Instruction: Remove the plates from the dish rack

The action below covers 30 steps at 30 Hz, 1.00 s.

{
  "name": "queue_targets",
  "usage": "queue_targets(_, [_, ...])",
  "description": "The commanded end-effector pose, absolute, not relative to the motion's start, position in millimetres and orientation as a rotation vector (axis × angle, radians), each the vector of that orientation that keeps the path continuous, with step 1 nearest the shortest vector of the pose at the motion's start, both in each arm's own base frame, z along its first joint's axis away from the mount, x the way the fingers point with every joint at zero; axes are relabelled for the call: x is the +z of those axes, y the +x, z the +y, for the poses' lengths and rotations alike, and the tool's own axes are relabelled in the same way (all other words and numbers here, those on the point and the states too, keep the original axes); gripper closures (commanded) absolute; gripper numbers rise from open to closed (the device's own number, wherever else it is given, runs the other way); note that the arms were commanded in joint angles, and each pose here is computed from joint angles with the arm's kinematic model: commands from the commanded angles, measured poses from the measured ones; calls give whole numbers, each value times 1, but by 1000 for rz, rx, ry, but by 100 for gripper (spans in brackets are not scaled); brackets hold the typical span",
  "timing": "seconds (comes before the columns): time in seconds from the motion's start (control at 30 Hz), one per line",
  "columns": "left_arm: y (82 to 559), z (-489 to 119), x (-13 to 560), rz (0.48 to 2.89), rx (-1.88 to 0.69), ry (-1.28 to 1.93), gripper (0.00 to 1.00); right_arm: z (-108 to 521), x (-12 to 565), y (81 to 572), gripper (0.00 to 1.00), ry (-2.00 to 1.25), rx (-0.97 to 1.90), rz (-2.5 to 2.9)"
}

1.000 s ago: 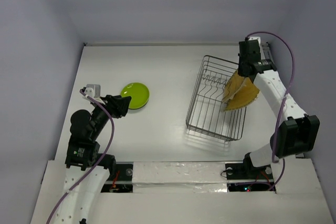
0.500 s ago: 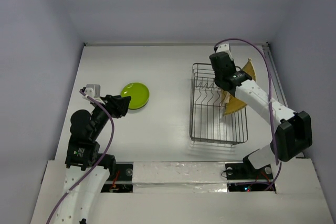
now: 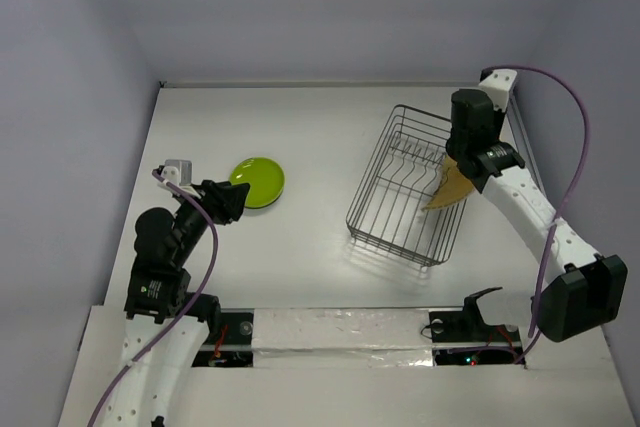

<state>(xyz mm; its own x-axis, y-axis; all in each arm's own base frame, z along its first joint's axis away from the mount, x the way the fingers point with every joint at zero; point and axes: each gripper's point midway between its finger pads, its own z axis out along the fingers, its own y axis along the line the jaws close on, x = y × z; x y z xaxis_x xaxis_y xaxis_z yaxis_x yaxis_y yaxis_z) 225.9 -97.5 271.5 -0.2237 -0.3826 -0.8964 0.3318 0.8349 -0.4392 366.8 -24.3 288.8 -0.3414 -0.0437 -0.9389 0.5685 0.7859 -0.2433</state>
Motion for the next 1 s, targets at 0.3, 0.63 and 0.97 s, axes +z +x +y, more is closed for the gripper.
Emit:
queue_targets(0.3, [232,-100,274,1665,-666,-37,52,-5,406,375,100,515,-336,1506])
queue_targets(0.63, [230,-93,277,1648,-640,-66,53,226,405,376,100,-169,546,1673])
queue_targets(0.97, [230,-90,278,1640,-623,-84,54,347,305,371,100,-560,701,1870])
